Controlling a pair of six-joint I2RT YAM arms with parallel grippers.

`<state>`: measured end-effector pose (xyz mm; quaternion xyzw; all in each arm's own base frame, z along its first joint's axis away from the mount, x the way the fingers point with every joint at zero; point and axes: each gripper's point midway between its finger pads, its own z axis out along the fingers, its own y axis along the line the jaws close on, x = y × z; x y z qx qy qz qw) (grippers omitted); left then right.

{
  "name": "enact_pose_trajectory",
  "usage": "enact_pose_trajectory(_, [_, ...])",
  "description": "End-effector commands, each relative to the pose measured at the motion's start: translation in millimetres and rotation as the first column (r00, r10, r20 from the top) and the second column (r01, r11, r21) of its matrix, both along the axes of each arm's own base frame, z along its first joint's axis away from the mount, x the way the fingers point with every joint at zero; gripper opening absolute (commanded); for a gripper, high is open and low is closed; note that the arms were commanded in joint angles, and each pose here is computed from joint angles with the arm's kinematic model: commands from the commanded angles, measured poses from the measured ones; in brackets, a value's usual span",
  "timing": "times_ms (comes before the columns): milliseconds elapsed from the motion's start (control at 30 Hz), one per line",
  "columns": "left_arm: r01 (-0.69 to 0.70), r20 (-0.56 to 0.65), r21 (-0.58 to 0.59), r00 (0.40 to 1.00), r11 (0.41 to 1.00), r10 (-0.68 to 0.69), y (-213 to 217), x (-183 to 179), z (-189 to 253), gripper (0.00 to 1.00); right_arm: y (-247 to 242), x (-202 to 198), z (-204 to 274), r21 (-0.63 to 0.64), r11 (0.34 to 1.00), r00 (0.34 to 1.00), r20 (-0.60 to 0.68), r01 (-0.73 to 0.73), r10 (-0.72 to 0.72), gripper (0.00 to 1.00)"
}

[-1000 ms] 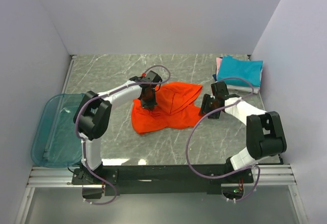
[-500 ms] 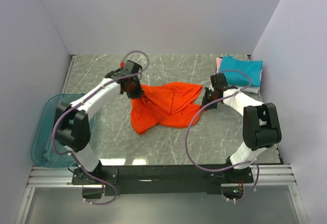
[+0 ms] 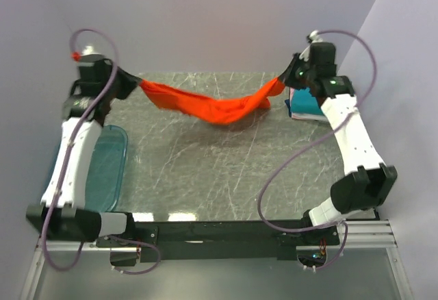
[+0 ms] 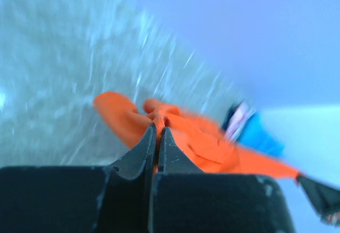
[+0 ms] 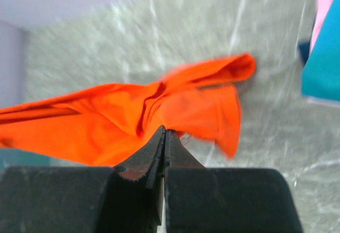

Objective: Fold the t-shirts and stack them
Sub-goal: Flatten the tshirt out

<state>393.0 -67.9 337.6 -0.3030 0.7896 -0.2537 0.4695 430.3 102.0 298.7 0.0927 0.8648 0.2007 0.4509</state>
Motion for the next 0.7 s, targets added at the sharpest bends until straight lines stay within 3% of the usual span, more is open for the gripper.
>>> enact_pose_trajectory(0, [-0.068,0.266,-0.062,0.961,0.996,0.082,30.7,-25.0,86.6,0.0,-24.4,-23.6,90.3,0.025,0.998,0.979,0.196,0.06,-0.064,0.0])
enact_pose_trajectory(200, [-0.126,0.38,-0.07,0.914,0.99,0.143,59.4,-53.8,128.8,0.0,-46.6,-67.2,176.5,0.043,0.993,0.898,0.424,0.111,-0.119,0.0])
enact_pose_trajectory(333, [-0.101,0.421,-0.085,0.898,0.991,0.128,58.9,-57.3,142.4,0.0,-47.2,-98.3,206.9,0.049,0.994,0.845,0.523,0.098,-0.109,0.0])
enact_pose_trajectory(500, [0.03,0.364,-0.119,0.931,0.992,0.015,43.8,-16.0,118.6,0.0,-38.1,-122.4,198.1,0.037,0.999,0.86,0.508,0.036,-0.049,0.0])
enact_pose_trajectory(667, [0.115,0.416,-0.115,0.908,0.987,-0.057,38.8,29.1,126.0,0.0,-40.2,-131.2,150.1,0.01,0.999,0.92,0.39,0.044,-0.044,0.0])
